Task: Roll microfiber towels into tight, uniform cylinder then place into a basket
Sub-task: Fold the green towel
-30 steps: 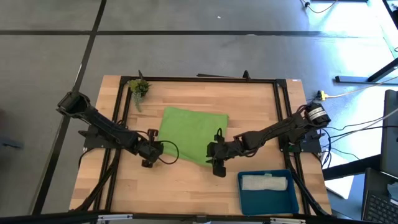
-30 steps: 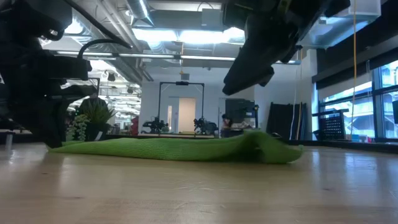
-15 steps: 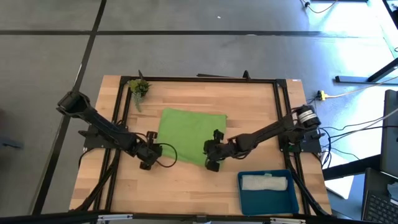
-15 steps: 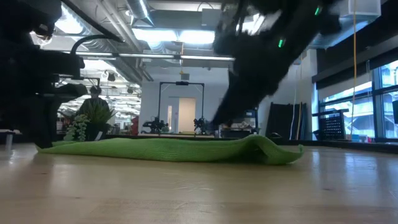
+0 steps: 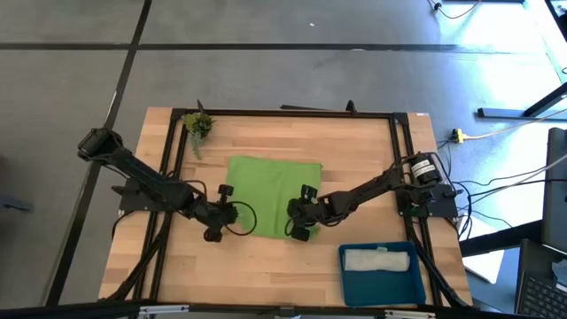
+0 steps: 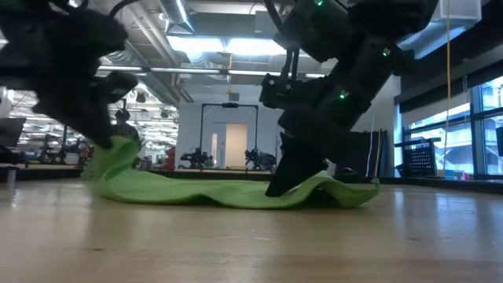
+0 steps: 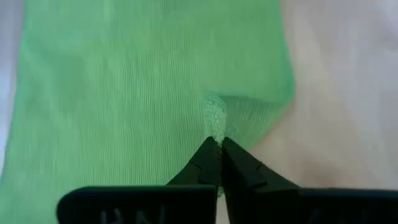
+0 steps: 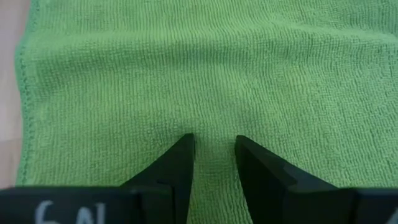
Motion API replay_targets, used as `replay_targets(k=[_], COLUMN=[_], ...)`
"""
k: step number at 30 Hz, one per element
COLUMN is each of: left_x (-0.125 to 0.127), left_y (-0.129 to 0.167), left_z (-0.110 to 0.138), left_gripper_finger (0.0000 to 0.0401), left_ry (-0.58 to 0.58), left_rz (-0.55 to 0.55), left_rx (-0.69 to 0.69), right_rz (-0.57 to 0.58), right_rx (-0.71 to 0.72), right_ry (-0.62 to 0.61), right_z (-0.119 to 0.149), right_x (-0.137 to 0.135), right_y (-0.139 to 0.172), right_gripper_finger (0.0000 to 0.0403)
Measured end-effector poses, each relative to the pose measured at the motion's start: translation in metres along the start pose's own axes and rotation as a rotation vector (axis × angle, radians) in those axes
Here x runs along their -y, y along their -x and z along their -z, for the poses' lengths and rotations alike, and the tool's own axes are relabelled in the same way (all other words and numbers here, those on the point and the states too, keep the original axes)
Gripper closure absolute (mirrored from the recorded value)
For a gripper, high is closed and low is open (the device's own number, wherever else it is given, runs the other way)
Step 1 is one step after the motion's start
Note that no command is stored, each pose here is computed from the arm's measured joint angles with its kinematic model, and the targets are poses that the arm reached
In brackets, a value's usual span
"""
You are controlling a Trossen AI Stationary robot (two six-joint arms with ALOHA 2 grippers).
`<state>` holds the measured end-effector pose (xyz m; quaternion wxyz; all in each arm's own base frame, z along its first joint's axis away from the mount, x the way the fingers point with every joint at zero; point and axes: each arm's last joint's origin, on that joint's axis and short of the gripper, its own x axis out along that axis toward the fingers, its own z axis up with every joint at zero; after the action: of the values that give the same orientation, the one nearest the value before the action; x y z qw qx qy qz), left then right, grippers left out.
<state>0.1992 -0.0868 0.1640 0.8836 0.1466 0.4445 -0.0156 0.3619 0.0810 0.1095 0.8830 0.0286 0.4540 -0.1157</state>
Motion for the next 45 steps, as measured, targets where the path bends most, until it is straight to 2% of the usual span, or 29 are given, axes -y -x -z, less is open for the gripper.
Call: replay_targets(k=[6,14,17,21,26,31,35,41,45], left_x=[-0.014,-0.032,-0.038,-0.043,-0.052,-0.064,-0.071,-0.078,-0.080], left_y=[-0.012,-0.046,-0.049,-0.051,-0.048,-0.055,-0.070,-0.080,-0.077], left_z=[-0.021,-0.036,-0.049,-0.063,-0.081,-0.093,-0.096,-0.105,-0.112], left_gripper_finger=[0.0401,0.0401,0.0401,0.0401,0.0401,0.0401,0.0401,0.0401,0.0401], left_ry=[-0.064,-0.148,-0.164,-0.233,-0.301,-0.318,-0.302,-0.292,-0.310], left_rz=[0.062,0.126,0.114,0.094,0.114,0.133,0.133,0.126,0.114], left_rx=[0.166,0.287,0.302,0.317,0.361,0.382,0.340,0.316,0.333], right_rz=[-0.003,0.002,0.029,0.026,0.071,0.134,0.113,0.086,0.154], right_rx=[0.017,0.036,0.043,0.091,0.137,0.156,0.182,0.220,0.247], right_ry=[-0.004,-0.009,0.008,0.022,-0.010,-0.071,-0.049,-0.007,0.001], right_z=[-0.002,-0.003,-0.004,-0.014,-0.017,-0.013,-0.011,-0.007,-0.002], right_x=[0.001,0.001,0.001,-0.003,-0.008,-0.013,-0.022,-0.038,-0.043], right_y=[-0.002,-0.002,0.004,0.026,0.058,0.085,0.091,0.083,0.078], right_gripper_finger=[0.0279,0.0279,0.0279,0.0279,0.0279,0.0279,0.0279,0.0279,0.0279])
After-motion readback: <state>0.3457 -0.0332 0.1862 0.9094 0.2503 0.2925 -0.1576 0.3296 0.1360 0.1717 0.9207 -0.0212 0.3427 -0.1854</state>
